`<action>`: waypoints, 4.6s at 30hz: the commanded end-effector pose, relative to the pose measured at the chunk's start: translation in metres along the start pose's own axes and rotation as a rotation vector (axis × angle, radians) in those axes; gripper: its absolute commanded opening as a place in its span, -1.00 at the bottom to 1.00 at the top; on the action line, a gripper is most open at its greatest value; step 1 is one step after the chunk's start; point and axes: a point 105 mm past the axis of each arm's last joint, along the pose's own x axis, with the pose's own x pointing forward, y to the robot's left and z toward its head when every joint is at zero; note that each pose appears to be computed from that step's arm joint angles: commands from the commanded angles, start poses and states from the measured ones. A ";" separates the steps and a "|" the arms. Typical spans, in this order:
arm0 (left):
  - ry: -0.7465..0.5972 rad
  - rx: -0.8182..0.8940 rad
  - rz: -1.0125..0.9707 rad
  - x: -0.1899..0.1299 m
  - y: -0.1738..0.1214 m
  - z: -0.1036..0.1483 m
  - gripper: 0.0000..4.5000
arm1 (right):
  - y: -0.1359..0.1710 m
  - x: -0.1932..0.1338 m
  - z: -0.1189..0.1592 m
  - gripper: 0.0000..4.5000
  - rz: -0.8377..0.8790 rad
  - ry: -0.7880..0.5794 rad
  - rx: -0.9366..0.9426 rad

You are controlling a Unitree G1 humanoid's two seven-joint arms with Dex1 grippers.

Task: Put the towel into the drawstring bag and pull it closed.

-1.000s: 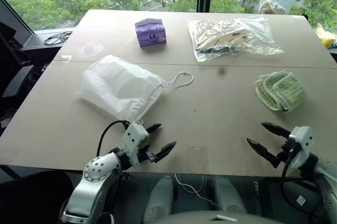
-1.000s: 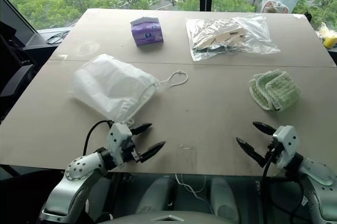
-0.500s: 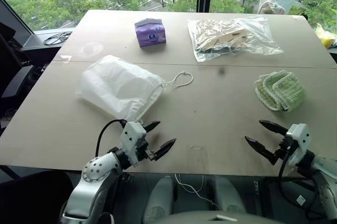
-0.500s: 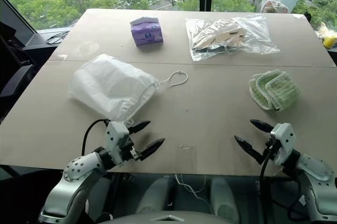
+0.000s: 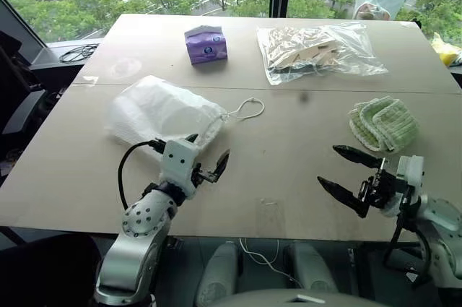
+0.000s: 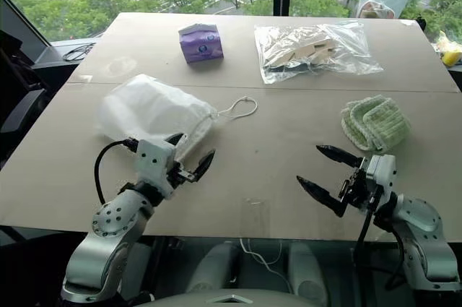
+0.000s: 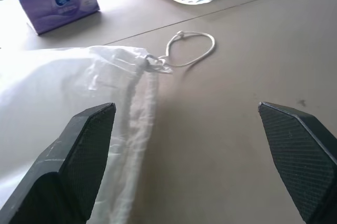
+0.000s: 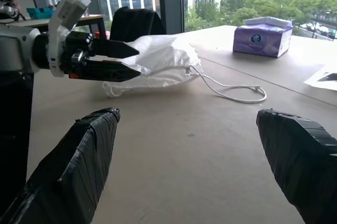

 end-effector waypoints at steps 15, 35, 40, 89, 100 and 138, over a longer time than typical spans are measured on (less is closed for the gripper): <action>0.012 0.485 0.193 -0.006 0.030 -0.023 0.99 | -0.004 0.005 0.014 1.00 -0.014 -0.025 -0.017; 0.084 0.378 0.376 -0.004 0.069 -0.041 0.99 | -0.011 0.000 0.014 1.00 -0.057 0.003 -0.041; 0.081 0.401 0.361 0.006 0.072 -0.045 0.99 | -0.012 0.000 0.014 1.00 -0.061 0.005 -0.045; -0.069 0.200 0.413 0.064 0.083 0.037 -0.99 | -0.167 -0.036 -0.055 1.00 -0.916 0.665 0.223; -0.087 0.186 0.418 0.068 0.084 0.041 -1.00 | -0.166 -0.051 -0.098 0.08 -0.919 0.927 0.247; -0.164 -0.488 -0.069 0.106 0.018 0.090 -1.00 | -0.020 0.146 0.048 -0.98 -0.074 0.204 0.320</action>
